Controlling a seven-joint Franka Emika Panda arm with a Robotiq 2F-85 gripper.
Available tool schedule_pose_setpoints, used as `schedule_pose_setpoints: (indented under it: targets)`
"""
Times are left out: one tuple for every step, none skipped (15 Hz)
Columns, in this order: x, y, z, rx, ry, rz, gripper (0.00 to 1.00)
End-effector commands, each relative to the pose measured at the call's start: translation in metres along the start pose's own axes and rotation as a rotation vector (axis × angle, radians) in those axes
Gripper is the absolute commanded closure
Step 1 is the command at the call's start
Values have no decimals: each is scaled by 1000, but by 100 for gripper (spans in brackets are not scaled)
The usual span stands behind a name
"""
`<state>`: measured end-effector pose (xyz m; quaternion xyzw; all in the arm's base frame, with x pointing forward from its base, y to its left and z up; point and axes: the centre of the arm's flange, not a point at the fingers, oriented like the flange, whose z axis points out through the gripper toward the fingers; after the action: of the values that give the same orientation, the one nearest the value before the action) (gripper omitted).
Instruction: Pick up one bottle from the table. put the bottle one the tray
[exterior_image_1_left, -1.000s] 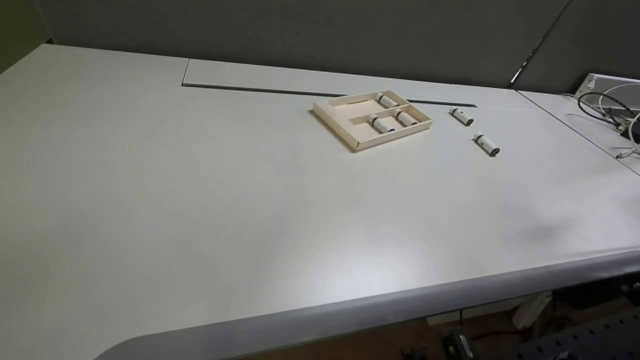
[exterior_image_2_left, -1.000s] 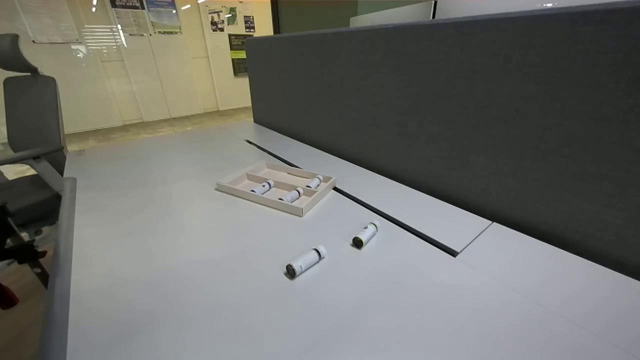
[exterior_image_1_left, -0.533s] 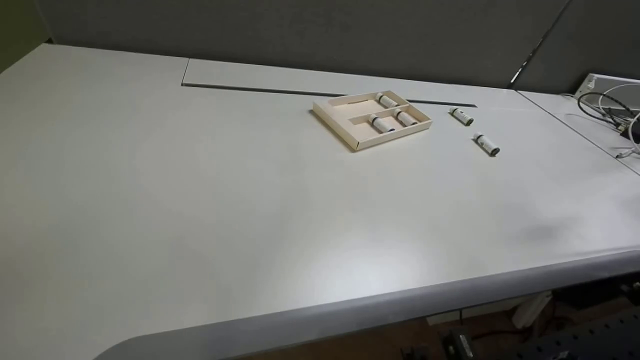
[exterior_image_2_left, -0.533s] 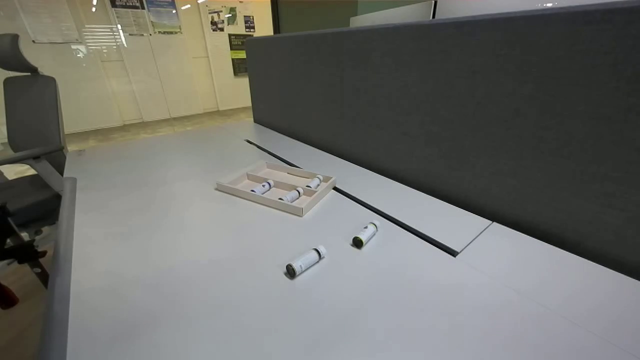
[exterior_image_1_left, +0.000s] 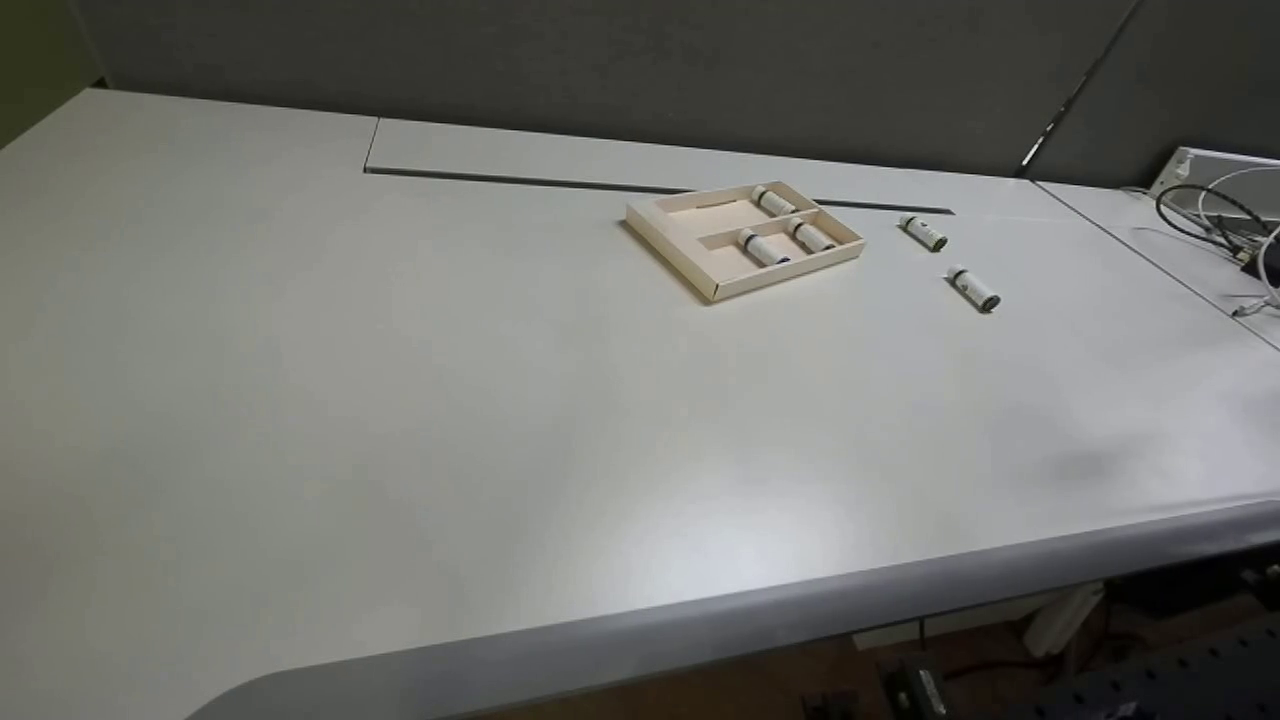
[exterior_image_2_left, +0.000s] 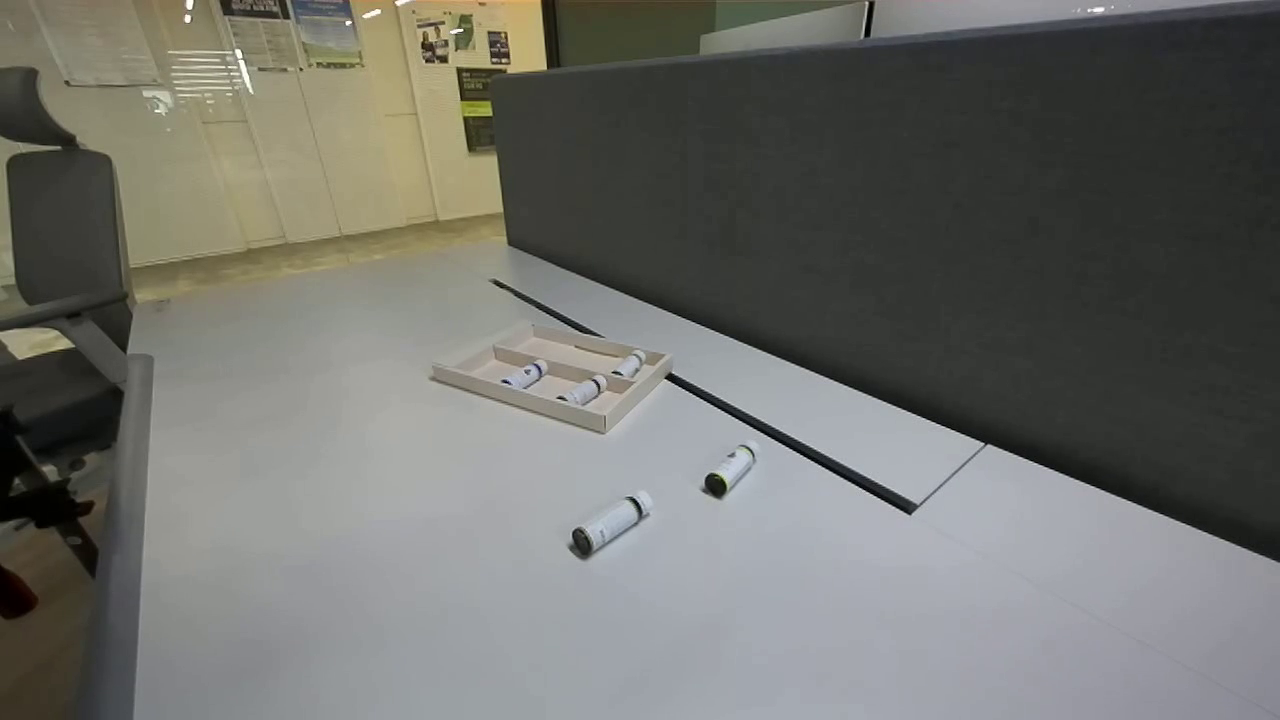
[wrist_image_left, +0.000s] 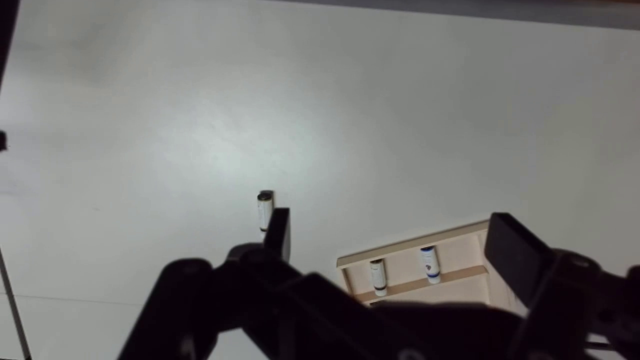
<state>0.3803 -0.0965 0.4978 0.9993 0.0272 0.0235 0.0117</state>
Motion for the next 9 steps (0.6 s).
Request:
schedule_pose_setpoints:
  targets:
    - [59, 52, 57, -1, -10, -11, 0]
    - [71, 64, 75, -5, -25, -8, 0]
    - [82, 76, 95, -19, -40, -1, 0]
    - [92, 87, 114, -37, -50, -3, 0]
    - [103, 100, 131, -69, -65, 27, 0]
    - [61, 72, 111, -28, -32, 7, 0]
    - [67, 78, 126, -31, -47, 12, 0]
    - [69, 78, 133, -30, -59, 10, 0]
    - [69, 77, 133, -29, -59, 8, 0]
